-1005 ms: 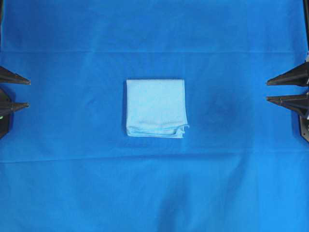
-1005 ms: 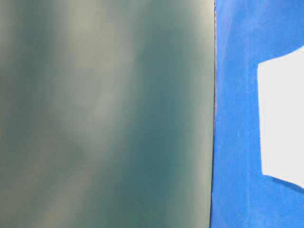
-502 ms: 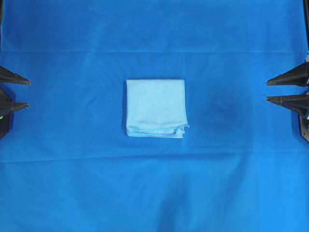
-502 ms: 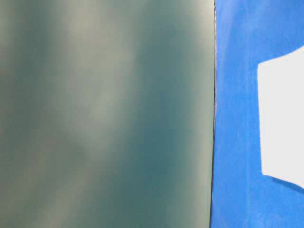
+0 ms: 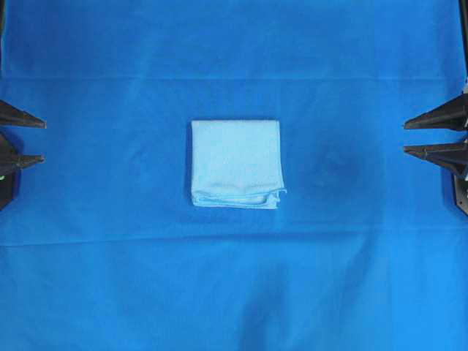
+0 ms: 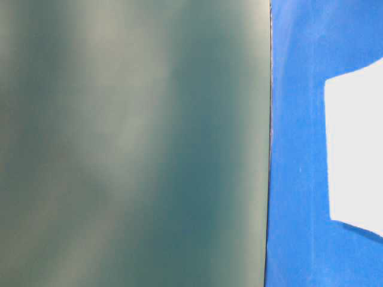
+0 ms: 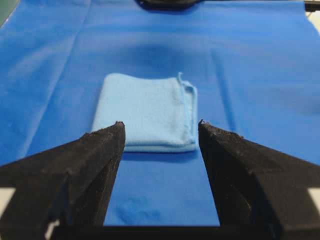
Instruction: Fold a vertical towel.
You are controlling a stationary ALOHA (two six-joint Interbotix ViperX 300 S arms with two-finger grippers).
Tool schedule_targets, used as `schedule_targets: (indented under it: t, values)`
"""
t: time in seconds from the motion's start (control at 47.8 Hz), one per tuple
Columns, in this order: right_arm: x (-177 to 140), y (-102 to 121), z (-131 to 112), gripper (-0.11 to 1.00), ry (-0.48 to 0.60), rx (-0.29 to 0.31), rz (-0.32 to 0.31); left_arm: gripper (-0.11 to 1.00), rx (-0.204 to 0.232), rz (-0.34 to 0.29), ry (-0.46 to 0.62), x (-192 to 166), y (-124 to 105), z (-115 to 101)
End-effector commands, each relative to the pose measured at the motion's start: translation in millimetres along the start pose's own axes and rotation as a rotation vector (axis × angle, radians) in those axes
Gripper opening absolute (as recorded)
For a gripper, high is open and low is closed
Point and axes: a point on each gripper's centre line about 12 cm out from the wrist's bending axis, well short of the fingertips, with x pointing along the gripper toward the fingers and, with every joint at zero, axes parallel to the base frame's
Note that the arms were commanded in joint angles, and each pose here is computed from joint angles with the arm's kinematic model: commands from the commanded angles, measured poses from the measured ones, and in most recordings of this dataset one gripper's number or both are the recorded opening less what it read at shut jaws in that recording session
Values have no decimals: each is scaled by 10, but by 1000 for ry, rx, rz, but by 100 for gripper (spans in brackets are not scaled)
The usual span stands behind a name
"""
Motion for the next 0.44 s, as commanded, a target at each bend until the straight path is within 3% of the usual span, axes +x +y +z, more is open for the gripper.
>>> schedule_targets:
  t: [0.0,0.419]
  values:
    - [12,3,43,52,-3,2,-1,58,0,3,-5,6,4,38]
    - [12,2,41,52,3,-1,-3,58,0,3,-3,7,4,31]
